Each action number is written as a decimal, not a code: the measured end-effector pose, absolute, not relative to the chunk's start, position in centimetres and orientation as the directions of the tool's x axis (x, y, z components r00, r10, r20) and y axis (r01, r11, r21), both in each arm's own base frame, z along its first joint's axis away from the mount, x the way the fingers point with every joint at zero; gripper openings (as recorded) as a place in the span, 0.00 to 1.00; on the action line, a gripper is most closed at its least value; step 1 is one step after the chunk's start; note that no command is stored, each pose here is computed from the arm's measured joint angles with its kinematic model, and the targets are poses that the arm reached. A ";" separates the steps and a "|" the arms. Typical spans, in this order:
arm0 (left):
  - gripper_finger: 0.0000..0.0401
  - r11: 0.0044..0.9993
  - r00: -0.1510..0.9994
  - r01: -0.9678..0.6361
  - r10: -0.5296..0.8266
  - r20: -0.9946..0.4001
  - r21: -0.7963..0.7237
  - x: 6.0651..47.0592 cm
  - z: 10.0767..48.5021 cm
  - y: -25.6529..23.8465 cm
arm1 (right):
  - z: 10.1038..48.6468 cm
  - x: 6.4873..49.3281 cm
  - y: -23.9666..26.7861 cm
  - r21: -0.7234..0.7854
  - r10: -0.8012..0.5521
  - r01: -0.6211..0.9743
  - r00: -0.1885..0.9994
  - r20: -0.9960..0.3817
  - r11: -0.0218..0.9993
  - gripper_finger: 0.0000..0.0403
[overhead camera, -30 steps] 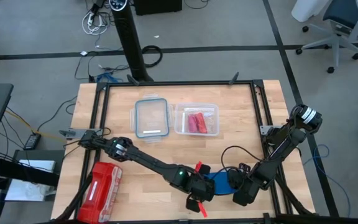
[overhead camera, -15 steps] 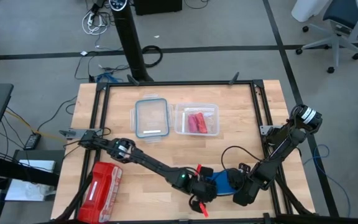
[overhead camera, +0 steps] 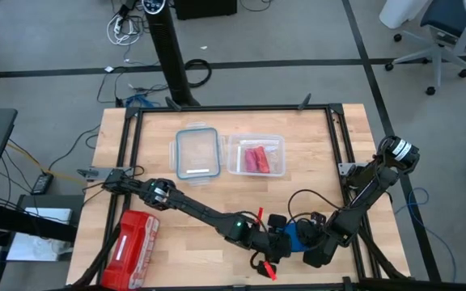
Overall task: Roll bandage
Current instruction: Roll the blue bandage
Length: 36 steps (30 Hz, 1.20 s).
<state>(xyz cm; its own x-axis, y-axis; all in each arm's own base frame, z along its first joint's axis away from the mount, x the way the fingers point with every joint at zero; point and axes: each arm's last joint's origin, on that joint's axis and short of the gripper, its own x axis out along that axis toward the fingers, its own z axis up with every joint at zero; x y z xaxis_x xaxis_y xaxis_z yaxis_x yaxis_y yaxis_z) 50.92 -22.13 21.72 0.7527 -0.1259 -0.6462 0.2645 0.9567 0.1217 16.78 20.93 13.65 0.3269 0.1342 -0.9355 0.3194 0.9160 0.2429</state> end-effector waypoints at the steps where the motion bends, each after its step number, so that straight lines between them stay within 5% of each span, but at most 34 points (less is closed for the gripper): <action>1: 0.40 0.957 0.735 0.268 -0.127 -0.666 0.113 50.7 22.1 -22.1 | 13.6 16.8 20.9 0.243 0.134 0.319 0.327 -0.935 0.916 0.01; 11: 0.40 0.967 0.587 0.250 -0.114 -0.801 0.045 49.7 18.7 -21.8 | 13.7 16.8 20.9 0.245 0.135 0.319 0.329 -0.934 0.915 0.01; 21: 0.40 0.972 0.730 0.231 -0.145 -0.668 0.041 51.4 15.3 -21.7 | 13.8 16.8 20.9 0.242 0.131 0.318 0.335 -0.933 0.917 0.01; 28: 0.40 0.959 0.845 0.280 -0.227 -0.484 0.037 52.6 19.4 -22.5 | 13.8 16.8 20.9 0.244 0.130 0.320 0.337 -0.933 0.916 0.01; 36: 0.40 0.955 0.736 0.287 -0.167 -0.656 0.079 51.6 19.8 -21.9 | 13.8 16.8 20.9 0.249 0.138 0.324 0.329 -0.934 0.913 0.01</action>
<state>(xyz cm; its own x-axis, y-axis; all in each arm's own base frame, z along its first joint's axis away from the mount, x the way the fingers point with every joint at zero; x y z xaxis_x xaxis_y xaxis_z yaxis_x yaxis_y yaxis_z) 51.65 -21.87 19.76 0.7364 -0.1670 -0.6556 0.2867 0.9548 0.0788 16.76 20.94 13.80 0.3293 0.1379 -0.9341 0.3243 0.9126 0.2491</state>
